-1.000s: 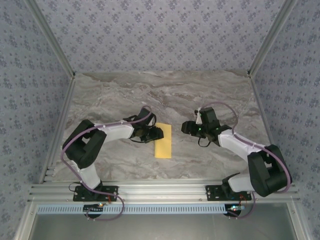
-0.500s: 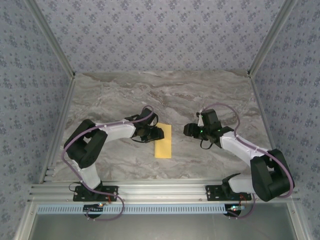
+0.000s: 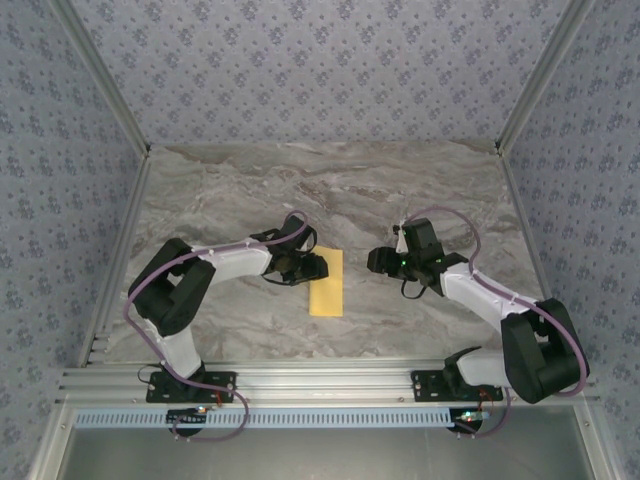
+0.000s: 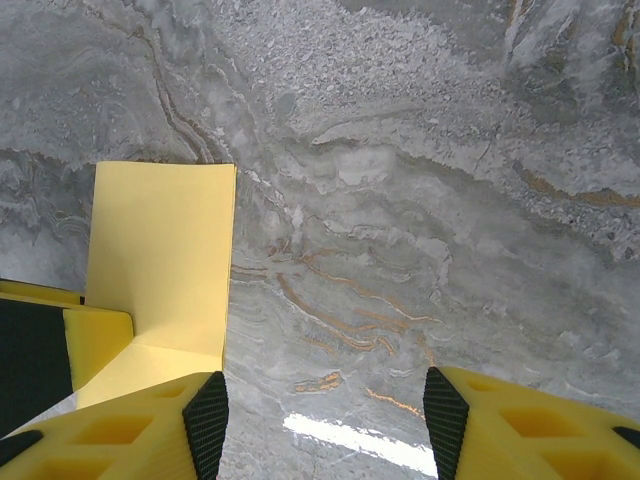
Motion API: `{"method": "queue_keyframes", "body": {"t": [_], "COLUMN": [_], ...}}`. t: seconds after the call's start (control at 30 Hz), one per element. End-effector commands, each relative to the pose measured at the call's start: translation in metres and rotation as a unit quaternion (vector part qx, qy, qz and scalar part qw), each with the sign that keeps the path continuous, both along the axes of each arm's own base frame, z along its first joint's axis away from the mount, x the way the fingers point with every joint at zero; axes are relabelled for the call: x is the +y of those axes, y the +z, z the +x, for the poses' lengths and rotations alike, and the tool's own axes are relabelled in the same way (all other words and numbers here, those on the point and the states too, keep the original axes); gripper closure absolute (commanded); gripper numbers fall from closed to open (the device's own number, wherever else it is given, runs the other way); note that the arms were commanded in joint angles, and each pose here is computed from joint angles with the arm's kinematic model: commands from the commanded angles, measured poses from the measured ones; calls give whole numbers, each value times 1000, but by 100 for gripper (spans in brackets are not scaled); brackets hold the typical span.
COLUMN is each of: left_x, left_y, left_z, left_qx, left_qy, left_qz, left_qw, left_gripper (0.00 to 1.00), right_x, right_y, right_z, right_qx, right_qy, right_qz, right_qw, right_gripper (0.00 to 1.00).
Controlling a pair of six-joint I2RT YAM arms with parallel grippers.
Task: Fold a paper plane with a square sheet of paper (fold left side to right side)
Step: First fold in half a square sheet of paper at the center of the table.
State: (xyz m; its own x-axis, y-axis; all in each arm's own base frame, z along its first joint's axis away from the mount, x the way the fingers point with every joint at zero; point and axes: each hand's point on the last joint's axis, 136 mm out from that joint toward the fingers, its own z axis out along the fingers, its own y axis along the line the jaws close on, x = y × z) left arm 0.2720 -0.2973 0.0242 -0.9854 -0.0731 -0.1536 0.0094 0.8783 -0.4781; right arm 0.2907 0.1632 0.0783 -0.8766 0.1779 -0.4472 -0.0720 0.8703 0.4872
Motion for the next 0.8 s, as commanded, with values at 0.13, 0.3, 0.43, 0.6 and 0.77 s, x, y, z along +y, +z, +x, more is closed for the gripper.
{"method": "queue_keyframes", "body": {"t": [0.13, 0.3, 0.43, 0.6, 0.77], "left_x": [7, 7, 8, 8, 8], "left_y": [-34, -36, -37, -38, -38], "left_z": [-17, -18, -20, -21, -21], "left_qx": [31, 31, 33, 34, 34], "left_qy": [-18, -21, -24, -26, -26], "left_qz": [42, 44, 47, 49, 50], "left_qw": [998, 998, 998, 998, 998], "left_gripper": [51, 51, 51, 50, 50], "right_x": [0, 0, 2, 4, 6], "right_y": [0, -1, -2, -2, -3], "right_z": [-4, -4, -4, -4, -3], "right_qx": [2, 4, 6, 8, 9], "right_qy": [4, 5, 6, 8, 11], "right_qz": [4, 4, 7, 9, 10], "right_qw": [1000, 1000, 1000, 1000, 1000], "right_gripper": [41, 41, 41, 41, 41]}}
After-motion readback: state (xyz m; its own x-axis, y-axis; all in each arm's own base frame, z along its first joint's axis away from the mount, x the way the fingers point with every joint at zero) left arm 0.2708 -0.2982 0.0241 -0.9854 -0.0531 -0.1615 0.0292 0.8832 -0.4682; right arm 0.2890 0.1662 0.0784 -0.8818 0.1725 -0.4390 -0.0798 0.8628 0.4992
